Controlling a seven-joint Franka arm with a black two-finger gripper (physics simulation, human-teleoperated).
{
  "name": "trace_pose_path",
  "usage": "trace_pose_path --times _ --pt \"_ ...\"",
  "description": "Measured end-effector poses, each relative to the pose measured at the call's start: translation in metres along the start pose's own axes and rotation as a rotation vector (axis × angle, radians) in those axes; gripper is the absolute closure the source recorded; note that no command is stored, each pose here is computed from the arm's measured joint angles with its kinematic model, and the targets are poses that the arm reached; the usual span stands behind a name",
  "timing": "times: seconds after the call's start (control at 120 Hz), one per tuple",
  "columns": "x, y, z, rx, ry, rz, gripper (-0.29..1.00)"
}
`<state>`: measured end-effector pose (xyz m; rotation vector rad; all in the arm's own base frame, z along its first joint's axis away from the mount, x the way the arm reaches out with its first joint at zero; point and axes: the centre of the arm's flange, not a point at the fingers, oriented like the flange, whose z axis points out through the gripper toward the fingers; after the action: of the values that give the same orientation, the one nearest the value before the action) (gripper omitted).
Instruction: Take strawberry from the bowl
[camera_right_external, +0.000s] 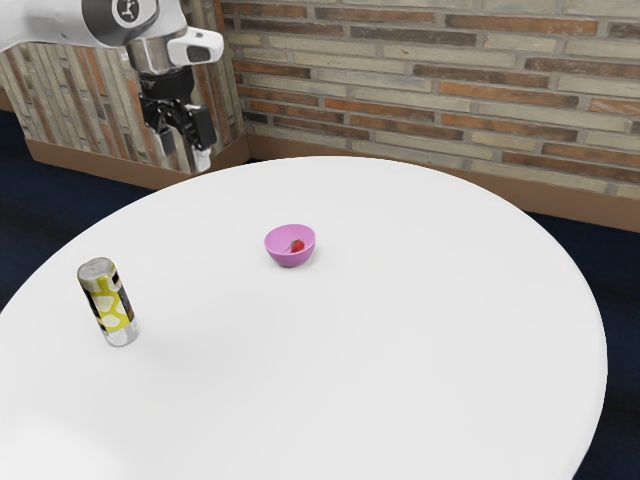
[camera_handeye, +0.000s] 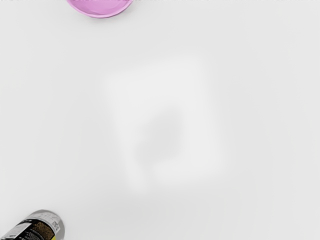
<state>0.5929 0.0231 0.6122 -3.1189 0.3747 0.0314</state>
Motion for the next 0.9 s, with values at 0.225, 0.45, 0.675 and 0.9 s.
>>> trace_pose_path --times 0.225,0.45,0.675,0.9 --pt "0.002 0.003 0.000 0.000 0.005 -0.001 0.00" --pt "0.048 0.001 -0.008 0.029 0.059 0.086 0.00" --pt "0.138 -0.023 0.045 0.059 0.109 0.396 0.00" --pt "0.172 -0.046 0.134 0.018 0.085 0.812 0.00"
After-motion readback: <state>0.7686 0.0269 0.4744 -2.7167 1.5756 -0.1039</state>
